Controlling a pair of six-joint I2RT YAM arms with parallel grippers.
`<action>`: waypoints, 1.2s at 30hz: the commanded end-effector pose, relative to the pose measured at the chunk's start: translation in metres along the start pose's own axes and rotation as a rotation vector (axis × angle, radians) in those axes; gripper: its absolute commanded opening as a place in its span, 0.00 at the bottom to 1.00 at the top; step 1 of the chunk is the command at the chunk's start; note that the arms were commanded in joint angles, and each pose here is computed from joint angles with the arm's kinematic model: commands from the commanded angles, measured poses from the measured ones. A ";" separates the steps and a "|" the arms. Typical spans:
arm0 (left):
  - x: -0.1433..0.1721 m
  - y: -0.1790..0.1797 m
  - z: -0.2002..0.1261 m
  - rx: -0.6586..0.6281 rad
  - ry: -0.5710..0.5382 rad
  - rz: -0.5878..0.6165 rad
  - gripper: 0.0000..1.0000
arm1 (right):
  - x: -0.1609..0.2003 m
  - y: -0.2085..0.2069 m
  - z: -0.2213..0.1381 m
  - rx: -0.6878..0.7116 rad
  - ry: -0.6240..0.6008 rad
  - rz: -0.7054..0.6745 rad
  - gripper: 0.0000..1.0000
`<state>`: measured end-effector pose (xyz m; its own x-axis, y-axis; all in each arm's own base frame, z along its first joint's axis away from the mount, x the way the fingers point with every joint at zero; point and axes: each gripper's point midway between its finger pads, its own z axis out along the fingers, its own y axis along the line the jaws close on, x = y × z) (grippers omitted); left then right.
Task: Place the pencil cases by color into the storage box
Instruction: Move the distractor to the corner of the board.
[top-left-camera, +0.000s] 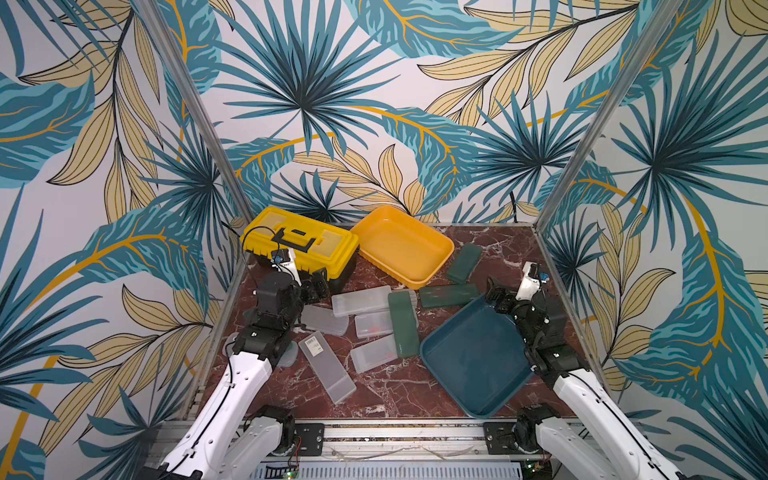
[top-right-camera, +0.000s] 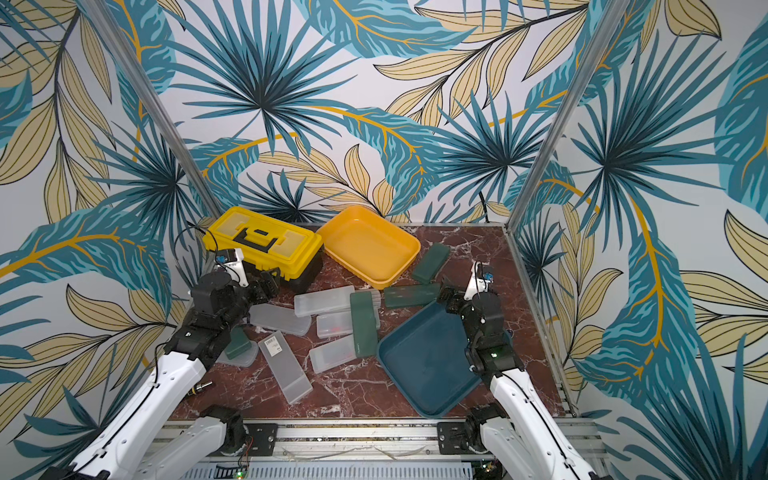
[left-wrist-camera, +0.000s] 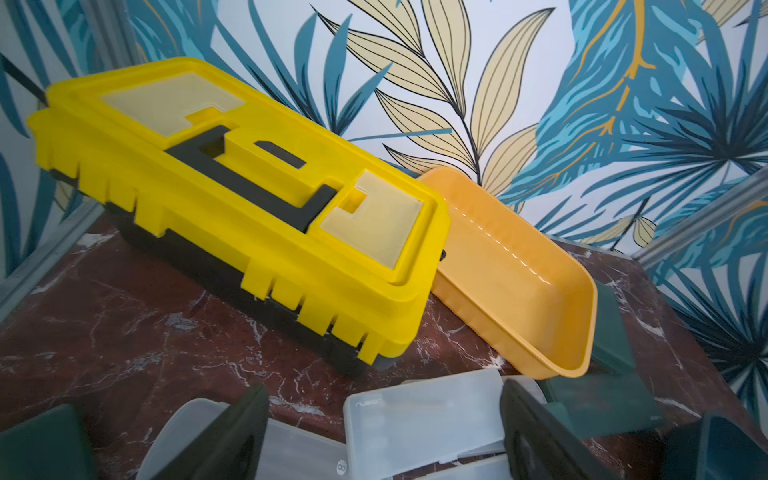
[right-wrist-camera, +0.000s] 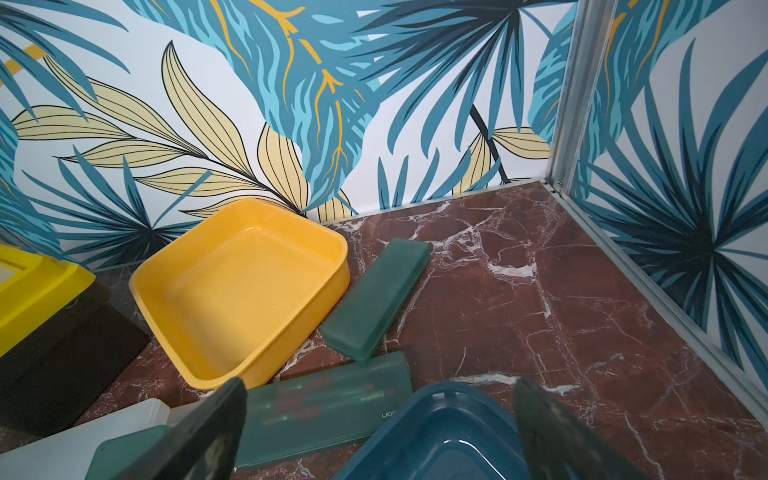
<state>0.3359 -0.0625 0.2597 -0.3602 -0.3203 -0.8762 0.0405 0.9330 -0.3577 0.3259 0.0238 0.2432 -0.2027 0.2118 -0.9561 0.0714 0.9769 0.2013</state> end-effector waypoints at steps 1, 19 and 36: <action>0.011 -0.016 0.006 0.085 0.020 0.015 0.87 | 0.009 0.003 0.001 -0.015 0.020 -0.016 0.99; 0.045 -0.046 0.058 0.107 0.133 0.079 0.87 | 0.013 0.011 0.004 -0.045 0.040 -0.020 0.99; 0.034 -0.051 0.114 0.075 0.111 0.112 0.87 | 0.015 0.011 0.008 -0.040 0.043 -0.025 0.99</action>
<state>0.4074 -0.1400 0.1787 -0.5432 -0.1832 -0.8194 0.1398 0.9425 -0.3034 0.3305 0.0350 0.2299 -0.2519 0.1996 -0.9470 0.0390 0.9798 0.1962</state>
